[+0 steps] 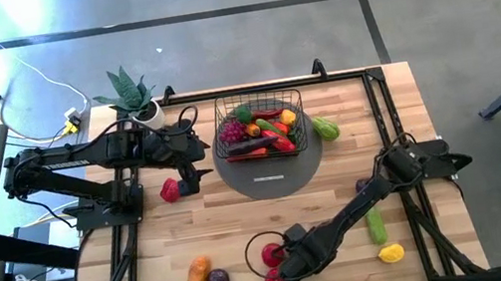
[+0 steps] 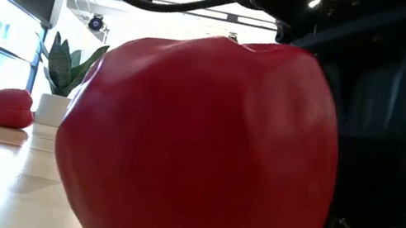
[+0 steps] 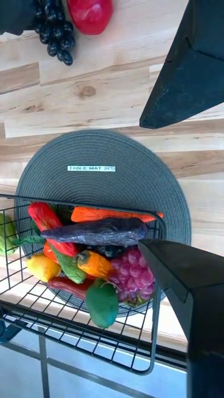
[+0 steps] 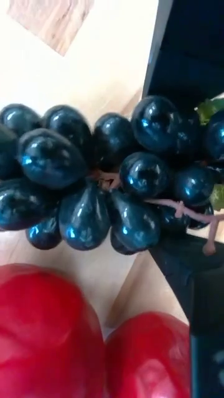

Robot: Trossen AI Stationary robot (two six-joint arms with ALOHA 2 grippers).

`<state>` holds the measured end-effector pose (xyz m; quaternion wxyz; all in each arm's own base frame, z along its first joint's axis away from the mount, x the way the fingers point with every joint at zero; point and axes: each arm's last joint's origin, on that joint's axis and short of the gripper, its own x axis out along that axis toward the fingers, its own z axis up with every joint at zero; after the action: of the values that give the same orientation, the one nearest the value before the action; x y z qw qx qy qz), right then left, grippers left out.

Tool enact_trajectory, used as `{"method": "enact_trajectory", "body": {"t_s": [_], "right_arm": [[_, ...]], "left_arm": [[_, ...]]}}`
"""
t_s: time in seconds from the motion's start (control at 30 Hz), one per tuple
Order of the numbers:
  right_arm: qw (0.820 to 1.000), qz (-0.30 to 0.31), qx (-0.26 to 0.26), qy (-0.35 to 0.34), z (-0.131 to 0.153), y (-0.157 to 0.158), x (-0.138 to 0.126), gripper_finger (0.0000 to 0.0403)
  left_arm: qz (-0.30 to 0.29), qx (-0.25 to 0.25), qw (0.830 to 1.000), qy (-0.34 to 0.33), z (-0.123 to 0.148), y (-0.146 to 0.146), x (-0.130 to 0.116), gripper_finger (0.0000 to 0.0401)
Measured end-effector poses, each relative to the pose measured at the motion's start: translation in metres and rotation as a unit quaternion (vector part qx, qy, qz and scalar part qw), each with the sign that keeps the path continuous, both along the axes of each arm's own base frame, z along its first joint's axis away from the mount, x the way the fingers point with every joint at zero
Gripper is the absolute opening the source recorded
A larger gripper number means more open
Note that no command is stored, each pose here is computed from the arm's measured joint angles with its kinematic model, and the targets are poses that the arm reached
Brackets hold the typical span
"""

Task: Build produce basket
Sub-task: Put the grapes into the wire basket

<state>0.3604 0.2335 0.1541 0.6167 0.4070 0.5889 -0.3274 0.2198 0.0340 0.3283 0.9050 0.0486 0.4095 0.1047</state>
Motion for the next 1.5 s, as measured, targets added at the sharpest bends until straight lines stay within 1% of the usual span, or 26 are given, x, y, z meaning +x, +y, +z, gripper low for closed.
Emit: {"method": "enact_trajectory", "body": {"t_s": [0.13, 0.3, 0.37, 0.43, 0.57, 0.67, 0.83, 0.97, 1.13, 1.27, 1.5], "right_arm": [[1.000, -0.002, -0.003, 0.001, 0.000, 0.000, 0.000, 0.0184], [1.000, -0.022, -0.010, 0.015, 0.002, -0.002, -0.003, 0.0088], [0.999, -0.030, -0.011, 0.019, 0.002, -0.002, -0.004, 0.0062], [0.999, -0.031, -0.012, 0.020, 0.002, -0.002, -0.004, 0.0046], [0.999, -0.030, -0.020, 0.022, 0.006, -0.002, -0.003, 0.0036], [0.998, -0.033, -0.041, 0.028, 0.014, -0.004, -0.003, 0.0036], [0.994, -0.061, -0.081, 0.039, 0.028, -0.009, -0.004, 0.0036], [0.993, -0.066, -0.094, 0.040, 0.040, -0.012, -0.002, 0.0036], [0.989, -0.081, -0.121, 0.034, 0.055, -0.023, 0.003, 0.0036], [0.987, -0.077, -0.137, 0.038, 0.065, -0.031, 0.006, 0.0036], [0.981, -0.058, -0.179, 0.040, 0.077, -0.048, 0.010, 0.0036]], "left_arm": [[0.000, 0.000, 1.000, 0.000, 0.000, 0.000, 0.000, 0.0296], [0.000, 0.000, 1.000, 0.000, 0.000, 0.000, 0.000, 0.0296], [0.000, 0.000, 1.000, 0.000, 0.000, 0.000, 0.000, 0.0296], [-0.001, 0.001, 1.000, 0.000, 0.000, 0.000, 0.000, 0.0296], [-0.001, 0.001, 1.000, 0.000, 0.000, 0.000, 0.000, 0.0296], [-0.001, 0.001, 1.000, 0.000, 0.000, 0.000, 0.000, 0.0296], [0.000, 0.000, 1.000, 0.000, 0.000, 0.000, 0.000, 0.0296], [-0.001, 0.001, 1.000, 0.000, 0.000, 0.000, 0.000, 0.0296], [-0.001, 0.001, 1.000, 0.000, 0.000, 0.000, 0.000, 0.0296], [-0.001, 0.001, 1.000, 0.000, 0.000, 0.000, 0.000, 0.0296], [-0.001, 0.001, 1.000, 0.000, 0.000, 0.000, 0.000, 0.0296]]}}
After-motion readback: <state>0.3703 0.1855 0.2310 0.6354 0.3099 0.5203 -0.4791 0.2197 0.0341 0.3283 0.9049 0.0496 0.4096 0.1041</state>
